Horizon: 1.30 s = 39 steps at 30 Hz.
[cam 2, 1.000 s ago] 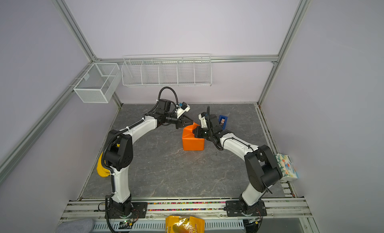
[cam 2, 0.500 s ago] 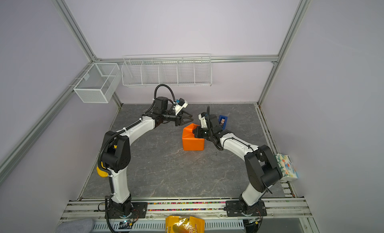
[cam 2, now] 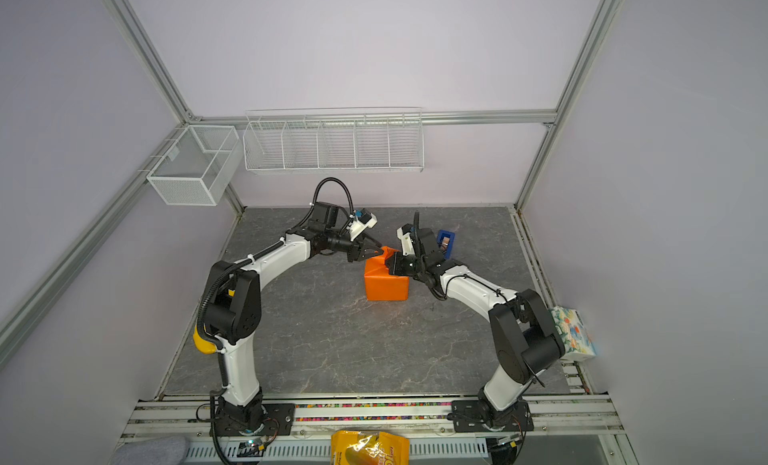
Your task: Wrap the gift box in paper
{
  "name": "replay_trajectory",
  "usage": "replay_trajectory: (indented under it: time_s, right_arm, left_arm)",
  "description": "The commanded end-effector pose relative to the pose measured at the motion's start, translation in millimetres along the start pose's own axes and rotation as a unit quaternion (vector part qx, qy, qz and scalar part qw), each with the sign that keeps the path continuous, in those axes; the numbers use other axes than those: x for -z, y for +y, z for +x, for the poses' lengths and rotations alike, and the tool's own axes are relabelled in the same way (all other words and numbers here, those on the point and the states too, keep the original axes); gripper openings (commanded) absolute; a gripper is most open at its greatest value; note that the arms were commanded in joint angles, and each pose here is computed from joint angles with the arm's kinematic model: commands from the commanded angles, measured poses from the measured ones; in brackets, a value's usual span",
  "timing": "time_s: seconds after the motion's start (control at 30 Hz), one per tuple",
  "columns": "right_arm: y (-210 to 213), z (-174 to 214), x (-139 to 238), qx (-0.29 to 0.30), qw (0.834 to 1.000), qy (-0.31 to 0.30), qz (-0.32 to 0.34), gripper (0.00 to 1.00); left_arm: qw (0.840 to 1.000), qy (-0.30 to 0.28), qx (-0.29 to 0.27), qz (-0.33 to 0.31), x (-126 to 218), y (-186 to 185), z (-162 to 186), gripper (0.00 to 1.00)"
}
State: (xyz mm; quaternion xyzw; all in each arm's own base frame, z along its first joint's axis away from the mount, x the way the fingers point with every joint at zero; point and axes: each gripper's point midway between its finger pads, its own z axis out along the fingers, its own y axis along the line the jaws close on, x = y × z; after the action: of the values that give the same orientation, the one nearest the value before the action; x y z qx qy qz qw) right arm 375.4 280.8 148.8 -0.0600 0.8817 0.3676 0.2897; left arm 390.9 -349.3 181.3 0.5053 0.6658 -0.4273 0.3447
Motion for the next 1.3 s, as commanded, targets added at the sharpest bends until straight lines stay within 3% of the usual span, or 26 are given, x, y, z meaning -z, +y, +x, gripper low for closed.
replay_trajectory:
  time_s: [0.0, 0.2, 0.4, 1.1, 1.27]
  right_arm:
    - [-20, 32, -3, -0.017, 0.998, 0.055, 0.034, 0.07]
    - [-20, 32, -2, -0.017, 0.998, 0.055, 0.034, 0.07]
    - [-19, 32, -2, -0.017, 0.998, 0.056, 0.034, 0.07]
    - [-20, 33, -2, -0.017, 0.998, 0.057, 0.034, 0.07]
    - [-20, 33, -2, -0.017, 0.998, 0.057, 0.033, 0.07]
  left_arm:
    - [1.0, 0.014, -0.026, -0.006, -2, -5, -4, 0.41]
    - [0.999, 0.013, -0.028, -0.028, -14, -1, -8, 0.4]
    - [0.998, -0.008, -0.032, -0.05, -11, 4, -19, 0.26]
    - [0.996, -0.087, -0.013, -0.027, -5, 2, -54, 0.31]
    - [0.991, -0.13, -0.002, -0.037, 9, 8, -68, 0.23]
